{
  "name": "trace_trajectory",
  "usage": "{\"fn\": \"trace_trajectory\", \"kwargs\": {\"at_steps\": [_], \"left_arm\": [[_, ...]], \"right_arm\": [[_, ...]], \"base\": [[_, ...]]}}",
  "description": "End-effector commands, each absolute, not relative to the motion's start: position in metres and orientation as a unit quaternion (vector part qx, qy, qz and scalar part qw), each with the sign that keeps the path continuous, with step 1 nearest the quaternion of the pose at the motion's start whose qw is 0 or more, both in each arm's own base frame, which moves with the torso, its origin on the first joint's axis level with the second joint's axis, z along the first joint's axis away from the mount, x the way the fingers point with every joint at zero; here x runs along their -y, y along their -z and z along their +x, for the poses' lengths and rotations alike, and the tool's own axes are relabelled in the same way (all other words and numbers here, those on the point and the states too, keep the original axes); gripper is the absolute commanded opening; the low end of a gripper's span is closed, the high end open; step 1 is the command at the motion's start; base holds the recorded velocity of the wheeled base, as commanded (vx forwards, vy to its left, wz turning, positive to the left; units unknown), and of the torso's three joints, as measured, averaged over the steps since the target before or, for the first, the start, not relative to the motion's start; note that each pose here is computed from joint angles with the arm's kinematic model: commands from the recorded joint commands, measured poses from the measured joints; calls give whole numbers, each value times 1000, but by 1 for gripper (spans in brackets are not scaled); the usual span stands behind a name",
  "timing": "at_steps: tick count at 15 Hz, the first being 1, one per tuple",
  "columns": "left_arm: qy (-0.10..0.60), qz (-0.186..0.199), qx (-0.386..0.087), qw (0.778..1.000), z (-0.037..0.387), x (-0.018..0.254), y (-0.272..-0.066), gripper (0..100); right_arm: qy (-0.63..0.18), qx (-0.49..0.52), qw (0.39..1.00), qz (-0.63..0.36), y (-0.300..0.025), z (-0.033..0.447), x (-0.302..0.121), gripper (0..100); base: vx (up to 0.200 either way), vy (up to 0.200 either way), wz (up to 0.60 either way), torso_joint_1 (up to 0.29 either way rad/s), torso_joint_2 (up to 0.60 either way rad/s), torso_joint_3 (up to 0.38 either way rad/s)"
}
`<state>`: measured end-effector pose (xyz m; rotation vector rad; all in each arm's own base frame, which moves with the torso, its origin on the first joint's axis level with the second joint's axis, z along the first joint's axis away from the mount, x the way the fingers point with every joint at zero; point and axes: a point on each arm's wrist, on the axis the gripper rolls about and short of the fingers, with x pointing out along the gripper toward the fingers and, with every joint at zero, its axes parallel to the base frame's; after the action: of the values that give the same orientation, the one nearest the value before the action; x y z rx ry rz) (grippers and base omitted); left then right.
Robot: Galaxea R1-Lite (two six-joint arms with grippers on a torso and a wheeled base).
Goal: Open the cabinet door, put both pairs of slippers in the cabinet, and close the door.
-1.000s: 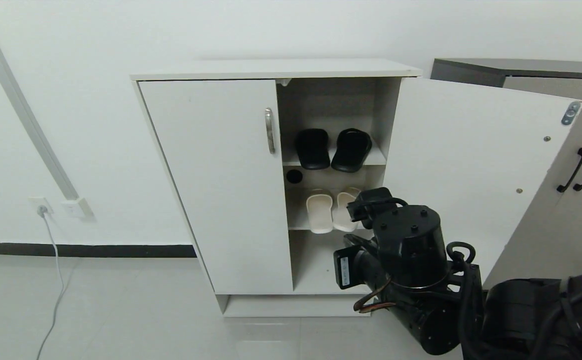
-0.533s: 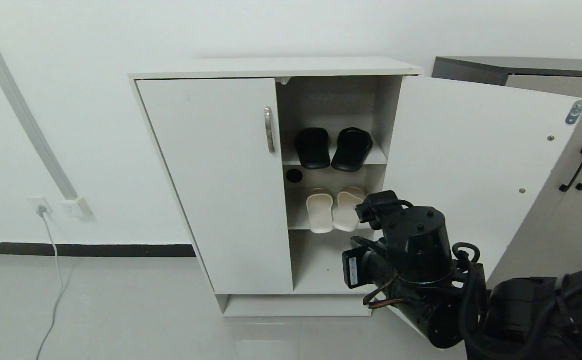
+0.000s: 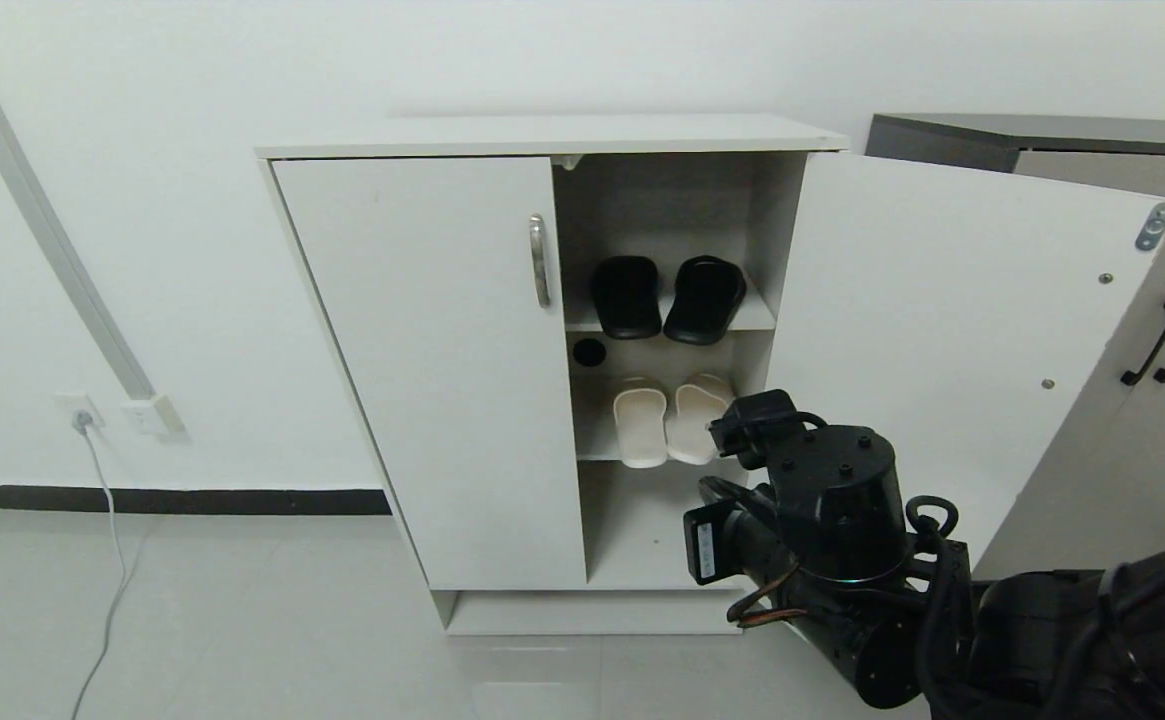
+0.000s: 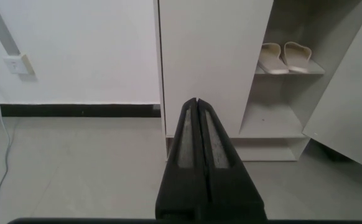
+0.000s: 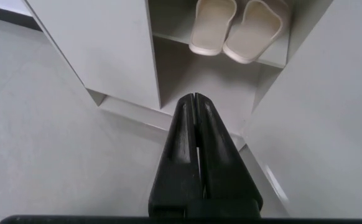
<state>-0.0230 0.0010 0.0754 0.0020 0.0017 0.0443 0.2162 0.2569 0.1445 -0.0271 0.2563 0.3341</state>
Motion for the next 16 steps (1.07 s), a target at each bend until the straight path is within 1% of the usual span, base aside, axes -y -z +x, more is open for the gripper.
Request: {"fn": "trace_trajectory", "kwargs": {"at_steps": [1, 5, 7, 9, 12, 16], "left_arm": [[-22, 1, -2, 1000, -23, -1, -75, 0], [-22, 1, -2, 1000, -23, -1, -75, 0], [-22, 1, -2, 1000, -23, -1, -75, 0], [-22, 1, -2, 1000, -23, -1, -75, 0], [-22, 1, -2, 1000, -23, -1, -75, 0], [-22, 1, -2, 1000, -23, -1, -75, 0]], "right_arm": [[-166, -129, 978, -15, -143, 217, -258, 0], [-166, -129, 978, -15, -143, 217, -258, 0], [-166, -129, 978, -16, -142, 217, -258, 0], [-166, -129, 978, -16, -142, 217, -258, 0], [-166, -130, 977, -16, -142, 217, -258, 0], [-166, -130, 977, -17, -142, 217, -258, 0]], "base": [[0, 0, 0, 0, 0, 0], [0, 0, 0, 0, 0, 0], [0, 0, 0, -2, -137, -141], [0, 0, 0, 22, -205, -327], [0, 0, 0, 38, -496, -359], [0, 0, 0, 111, -458, -348]]}}
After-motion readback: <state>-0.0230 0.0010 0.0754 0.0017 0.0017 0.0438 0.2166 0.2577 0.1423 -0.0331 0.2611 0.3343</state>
